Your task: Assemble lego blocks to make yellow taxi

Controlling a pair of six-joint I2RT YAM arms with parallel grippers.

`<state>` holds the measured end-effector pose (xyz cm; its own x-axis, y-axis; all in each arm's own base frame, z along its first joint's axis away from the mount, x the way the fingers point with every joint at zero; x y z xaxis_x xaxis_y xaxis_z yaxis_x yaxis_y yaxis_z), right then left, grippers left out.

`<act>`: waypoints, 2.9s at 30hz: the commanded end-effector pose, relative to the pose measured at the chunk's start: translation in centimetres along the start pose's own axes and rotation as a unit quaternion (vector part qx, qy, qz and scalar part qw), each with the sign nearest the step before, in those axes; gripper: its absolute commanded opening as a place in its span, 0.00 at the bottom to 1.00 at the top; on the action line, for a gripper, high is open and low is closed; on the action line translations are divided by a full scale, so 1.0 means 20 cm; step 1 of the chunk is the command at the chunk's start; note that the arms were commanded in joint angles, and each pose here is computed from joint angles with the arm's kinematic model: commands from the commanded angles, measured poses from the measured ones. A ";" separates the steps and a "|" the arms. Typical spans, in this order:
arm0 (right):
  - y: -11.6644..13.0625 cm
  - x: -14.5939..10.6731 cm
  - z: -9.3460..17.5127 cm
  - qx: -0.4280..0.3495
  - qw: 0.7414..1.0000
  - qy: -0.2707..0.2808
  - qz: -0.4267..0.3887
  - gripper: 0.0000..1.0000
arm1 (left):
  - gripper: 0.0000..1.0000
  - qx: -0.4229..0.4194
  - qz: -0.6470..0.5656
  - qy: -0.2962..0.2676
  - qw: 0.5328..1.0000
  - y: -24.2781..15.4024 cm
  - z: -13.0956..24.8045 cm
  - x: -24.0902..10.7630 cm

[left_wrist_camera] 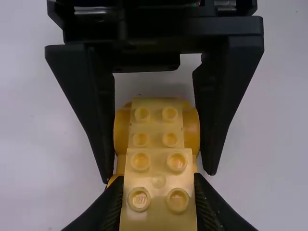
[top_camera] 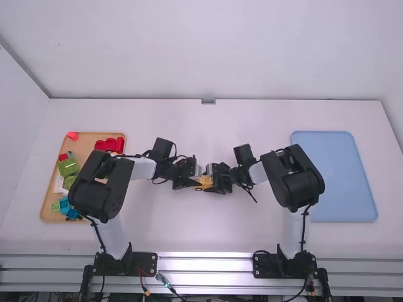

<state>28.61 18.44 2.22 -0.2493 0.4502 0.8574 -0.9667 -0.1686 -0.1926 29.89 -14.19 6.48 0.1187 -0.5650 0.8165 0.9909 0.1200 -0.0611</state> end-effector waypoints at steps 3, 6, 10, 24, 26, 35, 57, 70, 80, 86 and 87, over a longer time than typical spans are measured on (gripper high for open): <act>0.03 -0.03 -0.01 0.005 1.000 0.020 -0.012 0.57 | 0.40 0.004 0.005 0.035 0.999 -0.03 -0.02 -0.05; 0.03 -0.03 -0.01 0.005 1.000 0.020 -0.014 0.56 | 0.42 0.004 0.005 0.034 0.999 -0.03 -0.02 -0.05; 0.03 -0.03 -0.01 0.005 1.000 0.020 -0.014 0.57 | 0.42 0.004 0.004 0.034 0.999 -0.03 -0.02 -0.05; 0.03 -0.03 -0.01 0.005 1.000 0.020 -0.014 0.57 | 0.18 0.009 -0.002 0.033 0.999 -0.02 -0.02 -0.04; 0.03 -0.03 -0.01 0.005 1.000 0.020 -0.014 0.57 | 0.18 0.011 -0.006 0.031 0.999 -0.02 -0.02 -0.04; 0.03 -0.04 -0.01 0.005 1.000 0.020 -0.014 0.58 | 0.57 0.009 -0.004 0.030 0.999 -0.02 -0.02 -0.04; 0.03 -0.03 -0.01 0.005 1.000 0.020 -0.014 0.58 | 0.14 0.018 0.049 -0.027 0.998 0.03 0.06 0.14; 0.03 -0.03 -0.01 0.005 1.000 0.020 -0.013 0.58 | 0.02 0.008 0.047 -0.016 0.999 -0.01 0.04 0.09; 0.03 -0.03 -0.01 0.004 1.000 0.019 -0.013 0.58 | 0.02 0.013 0.068 0.052 0.996 -0.08 -0.05 -0.06; 0.03 -0.03 -0.02 0.005 1.000 0.019 -0.013 0.58 | 0.02 0.025 0.084 0.101 0.991 -0.08 -0.14 -0.13; 0.03 -0.03 -0.02 0.005 1.000 0.019 -0.013 0.58 | 0.02 0.024 0.085 0.102 0.991 -0.08 -0.14 -0.13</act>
<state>28.96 18.07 2.26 -0.2454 0.4550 0.8560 -0.9685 -0.1543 -0.1956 29.93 -15.38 7.14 0.2061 -0.5545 0.8062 0.9730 0.2033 -0.1089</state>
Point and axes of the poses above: each hand's point on the last joint's axis, 136 mm out from that joint toward the fingers, its own z axis back along the fingers, its own y axis along the line the jaws close on, x = y × z, the point moved 9 cm from there along z, back along the fingers, and after that the axes turned 9 degrees about z, right-handed, at the moved point
